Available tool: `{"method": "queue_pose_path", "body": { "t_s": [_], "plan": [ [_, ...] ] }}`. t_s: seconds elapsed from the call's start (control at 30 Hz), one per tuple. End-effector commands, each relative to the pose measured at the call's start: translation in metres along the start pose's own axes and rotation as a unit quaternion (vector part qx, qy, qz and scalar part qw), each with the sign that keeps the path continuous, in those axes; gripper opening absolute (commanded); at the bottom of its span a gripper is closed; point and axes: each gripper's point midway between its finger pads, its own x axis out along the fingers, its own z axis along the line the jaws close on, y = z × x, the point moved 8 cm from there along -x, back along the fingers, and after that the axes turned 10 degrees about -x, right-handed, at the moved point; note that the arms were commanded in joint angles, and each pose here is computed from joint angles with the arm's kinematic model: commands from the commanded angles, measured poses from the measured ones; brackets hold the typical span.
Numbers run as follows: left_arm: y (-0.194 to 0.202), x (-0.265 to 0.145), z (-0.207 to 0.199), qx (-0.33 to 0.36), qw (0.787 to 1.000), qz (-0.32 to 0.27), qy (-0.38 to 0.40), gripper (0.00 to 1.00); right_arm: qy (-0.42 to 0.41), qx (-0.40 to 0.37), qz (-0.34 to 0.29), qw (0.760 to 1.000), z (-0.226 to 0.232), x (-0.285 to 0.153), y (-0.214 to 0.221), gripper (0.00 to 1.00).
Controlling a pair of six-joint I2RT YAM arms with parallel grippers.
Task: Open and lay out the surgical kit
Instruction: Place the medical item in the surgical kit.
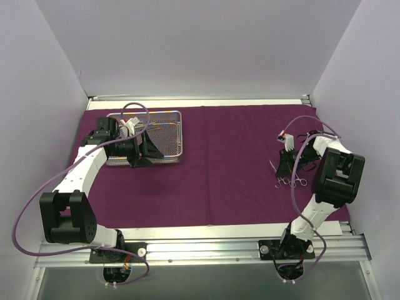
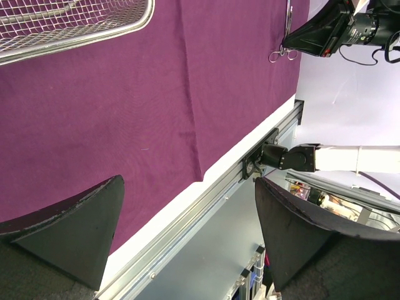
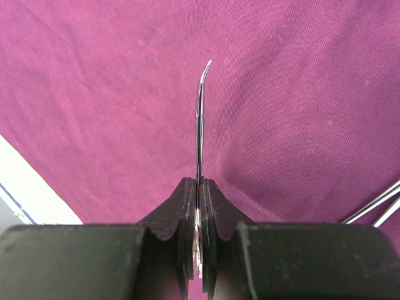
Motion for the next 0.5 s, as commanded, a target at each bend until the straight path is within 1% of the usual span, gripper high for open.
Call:
{"method": "queue_pose_path", "body": {
  "t_s": [0.0, 0.1, 0.17, 0.2, 0.27, 0.3, 0.37, 0.43, 0.47],
  "plan": [
    [-0.0079, -0.0028, -0.0066, 0.020, 0.999, -0.011, 0.024, 0.94, -0.005, 0.011, 0.019, 1.000, -0.0002, 0.0022, 0.0073, 0.04],
    [-0.0077, -0.0023, -0.0066, 0.021, 0.999, -0.010, 0.025, 0.94, -0.003, 0.013, 0.020, 1.000, -0.0009, 0.0021, 0.0073, 0.12],
    [-0.0081, -0.0023, -0.0060, 0.021, 0.999, -0.010, 0.024, 0.94, 0.000, 0.015, 0.025, 1.000, -0.0012, 0.0021, 0.0084, 0.15],
    [-0.0086, -0.0019, -0.0058, 0.020, 0.999, -0.009, 0.024, 0.94, 0.001, 0.017, 0.026, 1.000, -0.0011, 0.0019, 0.0094, 0.22],
    [-0.0090, -0.0016, -0.0057, 0.021, 0.999, -0.010, 0.025, 0.94, 0.005, 0.018, 0.028, 0.999, -0.0015, 0.0014, 0.0096, 0.30],
    [-0.0094, -0.0013, -0.0057, 0.021, 0.999, -0.010, 0.026, 0.94, 0.007, 0.019, 0.030, 0.999, -0.0014, 0.0015, 0.0097, 0.37],
    [-0.0091, -0.0007, -0.0052, 0.019, 0.999, -0.008, 0.028, 0.94, 0.021, 0.023, 0.030, 0.999, -0.0028, -0.0011, 0.0099, 0.43],
    [-0.0094, -0.0004, -0.0051, 0.019, 0.999, -0.008, 0.028, 0.94, 0.030, 0.027, 0.025, 0.999, -0.0039, -0.0059, 0.0112, 0.47],
    [-0.0100, -0.0007, -0.0061, 0.020, 0.999, -0.008, 0.030, 0.94, 0.038, 0.032, 0.022, 0.999, -0.0058, -0.0077, 0.0109, 0.47]
  ]
}}
